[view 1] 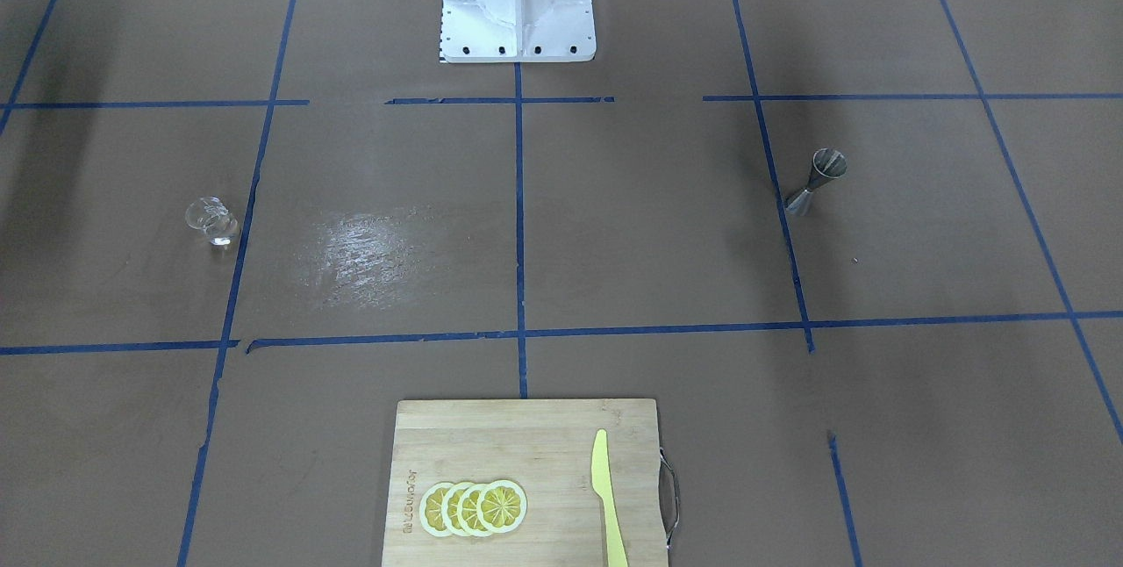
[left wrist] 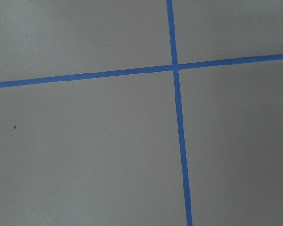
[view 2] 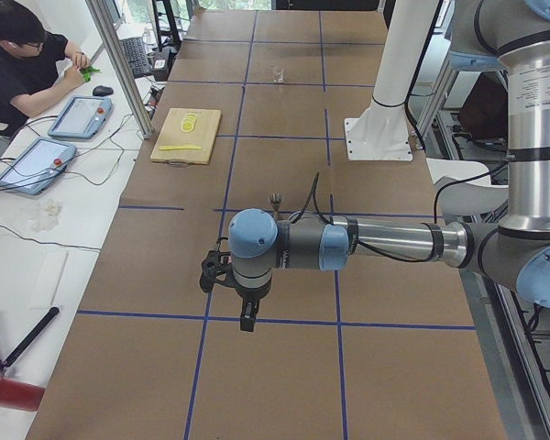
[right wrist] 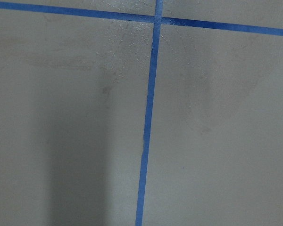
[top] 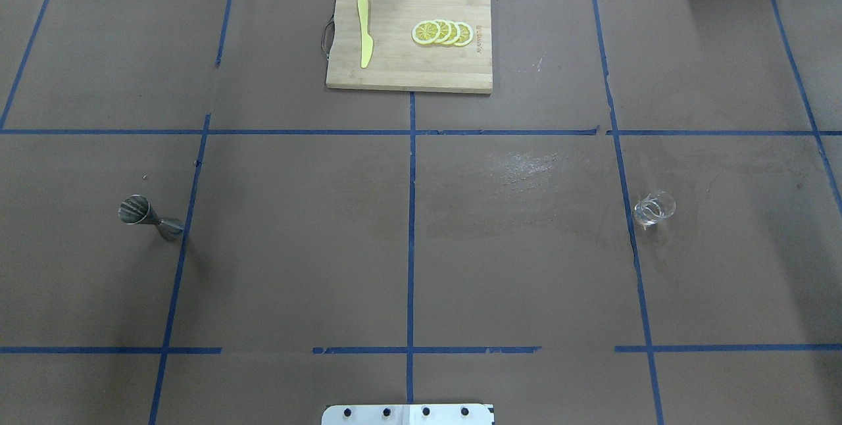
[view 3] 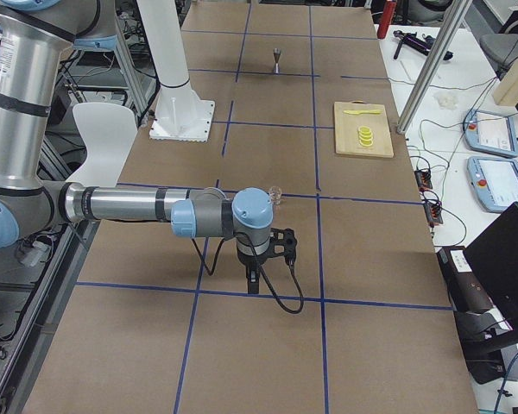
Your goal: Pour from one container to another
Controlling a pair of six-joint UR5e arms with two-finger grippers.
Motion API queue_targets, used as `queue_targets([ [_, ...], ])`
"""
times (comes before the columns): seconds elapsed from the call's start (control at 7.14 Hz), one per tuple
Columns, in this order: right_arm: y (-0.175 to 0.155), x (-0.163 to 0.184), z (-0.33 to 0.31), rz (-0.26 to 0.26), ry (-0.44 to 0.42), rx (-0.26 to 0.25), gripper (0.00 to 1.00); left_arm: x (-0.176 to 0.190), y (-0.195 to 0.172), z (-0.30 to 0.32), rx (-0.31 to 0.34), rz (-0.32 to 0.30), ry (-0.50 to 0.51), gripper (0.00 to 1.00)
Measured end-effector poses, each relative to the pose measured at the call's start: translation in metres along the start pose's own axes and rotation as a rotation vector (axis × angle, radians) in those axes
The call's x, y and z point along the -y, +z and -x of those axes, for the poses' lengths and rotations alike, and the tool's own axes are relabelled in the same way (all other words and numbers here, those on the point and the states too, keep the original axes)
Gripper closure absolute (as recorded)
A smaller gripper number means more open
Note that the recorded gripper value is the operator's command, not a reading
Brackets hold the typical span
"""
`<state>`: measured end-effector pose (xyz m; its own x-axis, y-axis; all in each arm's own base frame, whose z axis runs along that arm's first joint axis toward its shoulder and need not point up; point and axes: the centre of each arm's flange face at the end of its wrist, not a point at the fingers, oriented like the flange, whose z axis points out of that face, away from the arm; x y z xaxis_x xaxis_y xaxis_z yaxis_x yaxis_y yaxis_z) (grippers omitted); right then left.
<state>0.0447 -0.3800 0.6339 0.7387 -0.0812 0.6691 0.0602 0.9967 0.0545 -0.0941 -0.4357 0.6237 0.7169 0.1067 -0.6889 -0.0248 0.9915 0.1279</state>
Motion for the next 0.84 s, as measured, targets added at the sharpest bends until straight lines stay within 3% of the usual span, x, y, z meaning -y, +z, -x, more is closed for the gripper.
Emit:
queue_targets([
  [0.42,-0.004,0.005,0.004,-0.014,-0.012,0.002,0.0,0.004,-0.001,-0.001,0.0,-0.022,0.026,0.0],
  [0.84,-0.025,0.034,0.024,-0.109,-0.086,0.004,0.0,0.009,0.0,-0.006,0.005,-0.056,0.071,0.0],
])
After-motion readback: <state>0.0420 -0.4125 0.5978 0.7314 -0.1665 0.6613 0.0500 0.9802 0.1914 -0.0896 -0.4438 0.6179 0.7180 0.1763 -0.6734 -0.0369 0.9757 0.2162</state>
